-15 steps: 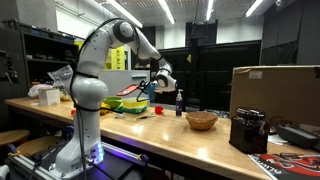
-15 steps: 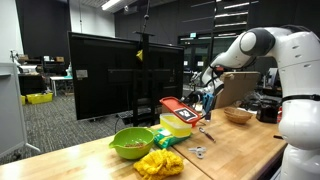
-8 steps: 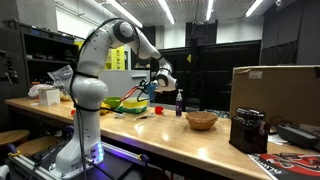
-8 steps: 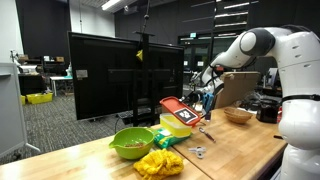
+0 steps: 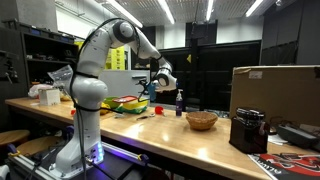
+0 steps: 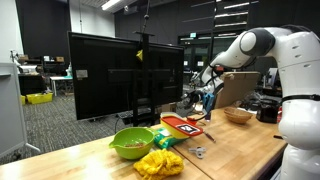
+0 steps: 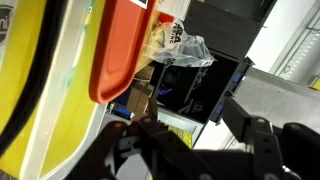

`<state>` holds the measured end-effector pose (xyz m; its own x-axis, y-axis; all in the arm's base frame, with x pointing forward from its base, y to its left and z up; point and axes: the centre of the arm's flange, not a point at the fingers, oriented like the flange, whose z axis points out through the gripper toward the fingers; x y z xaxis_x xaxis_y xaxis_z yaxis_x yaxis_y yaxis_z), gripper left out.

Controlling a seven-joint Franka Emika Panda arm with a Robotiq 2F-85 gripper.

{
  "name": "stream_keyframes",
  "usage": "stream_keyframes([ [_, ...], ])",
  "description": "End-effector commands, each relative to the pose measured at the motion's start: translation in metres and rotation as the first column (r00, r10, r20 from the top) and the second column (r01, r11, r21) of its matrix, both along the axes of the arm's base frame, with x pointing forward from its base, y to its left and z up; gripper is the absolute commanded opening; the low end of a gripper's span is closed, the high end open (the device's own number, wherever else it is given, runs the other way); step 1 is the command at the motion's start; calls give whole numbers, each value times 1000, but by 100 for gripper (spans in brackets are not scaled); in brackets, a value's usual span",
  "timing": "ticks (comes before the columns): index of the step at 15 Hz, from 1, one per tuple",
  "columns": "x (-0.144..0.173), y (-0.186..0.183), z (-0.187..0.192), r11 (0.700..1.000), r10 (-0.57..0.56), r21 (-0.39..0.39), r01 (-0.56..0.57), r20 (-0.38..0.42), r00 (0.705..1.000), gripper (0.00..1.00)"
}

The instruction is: Put the orange lid on the yellow lunchbox

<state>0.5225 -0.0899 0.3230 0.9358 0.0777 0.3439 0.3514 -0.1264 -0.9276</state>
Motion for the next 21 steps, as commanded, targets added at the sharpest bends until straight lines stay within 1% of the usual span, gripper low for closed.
stream_keyframes([
  [1, 1, -5, 2, 999, 49, -24, -49, 23, 999, 99],
  [3, 0, -6, 2, 997, 62, -39, -61, 31, 998, 100],
  [5, -1, -7, 3, 994, 73, -90, -68, 54, 996, 100],
  [7, 1, -11, -1, 979, 81, -196, -61, 98, 992, 100],
  [9, 6, -18, -8, 953, 82, -300, -35, 144, 986, 100],
  [10, 52, 12, 18, 933, 97, -359, -41, 141, 985, 100],
  [11, 48, 35, 36, 917, 75, -399, -5, 160, 984, 100],
  [12, 55, 46, 49, 899, 73, -438, 16, 185, 980, 100],
  [14, 64, 81, 82, 856, 56, -513, 69, 224, 973, 100],
  [16, 68, 125, 122, 798, 54, -593, 108, 249, 967, 100],
  [18, 62, 162, 165, 726, 56, -672, 143, 265, 962, 100],
  [20, 52, 195, 205, 642, 48, -745, 182, 276, 960, 100],
  [21, 43, 202, 217, 597, 38, -775, 207, 285, 958, 100],
])
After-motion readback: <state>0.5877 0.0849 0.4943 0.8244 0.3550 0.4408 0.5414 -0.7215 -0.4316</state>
